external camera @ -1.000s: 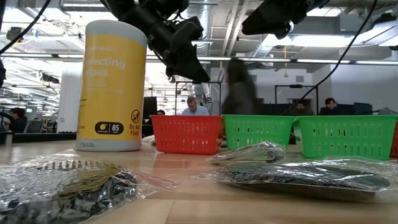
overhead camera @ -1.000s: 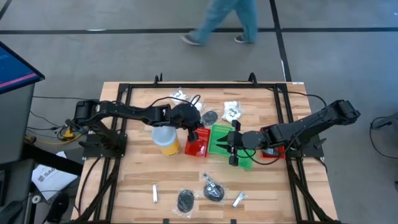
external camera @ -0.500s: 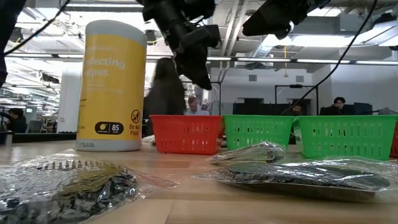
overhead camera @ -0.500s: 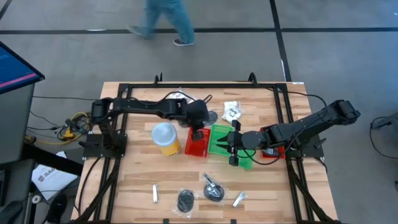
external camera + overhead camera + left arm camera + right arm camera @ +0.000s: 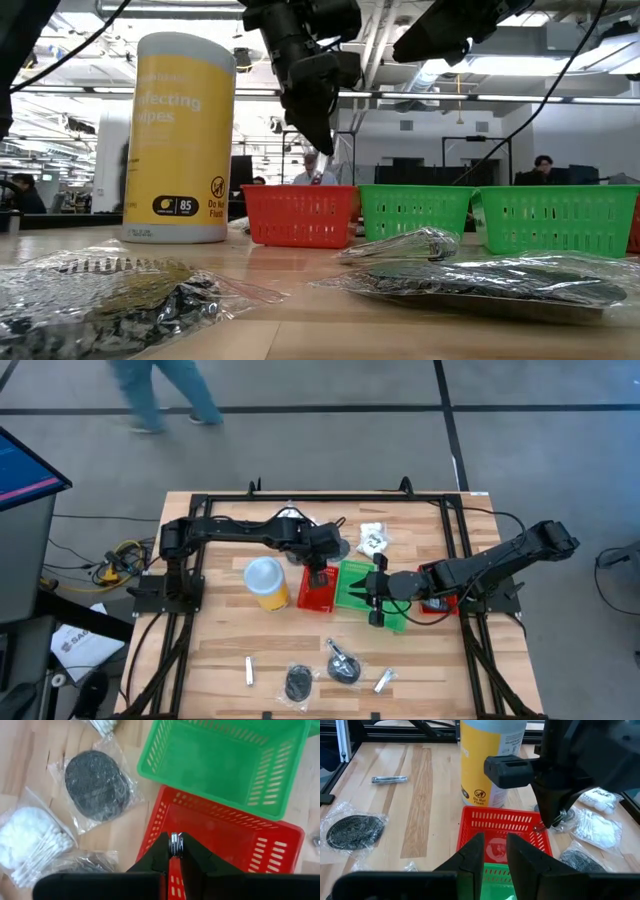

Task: Pick & Place Travel size toiletries
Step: Put the nail cutter into the left red bin

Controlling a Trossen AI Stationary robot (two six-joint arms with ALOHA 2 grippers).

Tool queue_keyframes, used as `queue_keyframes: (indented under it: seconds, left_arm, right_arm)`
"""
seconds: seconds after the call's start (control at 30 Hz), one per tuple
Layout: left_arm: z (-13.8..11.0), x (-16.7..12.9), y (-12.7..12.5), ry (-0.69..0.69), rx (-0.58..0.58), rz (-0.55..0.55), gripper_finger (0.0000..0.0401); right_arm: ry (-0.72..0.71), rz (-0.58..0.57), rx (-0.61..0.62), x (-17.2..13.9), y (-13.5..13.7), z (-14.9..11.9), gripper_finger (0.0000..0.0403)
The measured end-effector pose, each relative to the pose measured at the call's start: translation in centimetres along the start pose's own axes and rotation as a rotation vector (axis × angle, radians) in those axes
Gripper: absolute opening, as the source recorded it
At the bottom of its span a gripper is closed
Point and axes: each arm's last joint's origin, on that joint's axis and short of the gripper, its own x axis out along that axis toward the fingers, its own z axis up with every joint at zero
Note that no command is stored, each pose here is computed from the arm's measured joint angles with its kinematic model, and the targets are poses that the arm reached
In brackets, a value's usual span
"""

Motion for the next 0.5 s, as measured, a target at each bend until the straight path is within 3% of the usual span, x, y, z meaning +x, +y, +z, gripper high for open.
queue_keyframes:
  seconds: [0.5]
  left_arm:
    - [-0.07,0.0,-0.11,0.008,0.0,-0.033,0.0051]
  right_arm:
    - [0.013,-0.002,-0.005,0.0,-0.02,-0.13,0.0072]
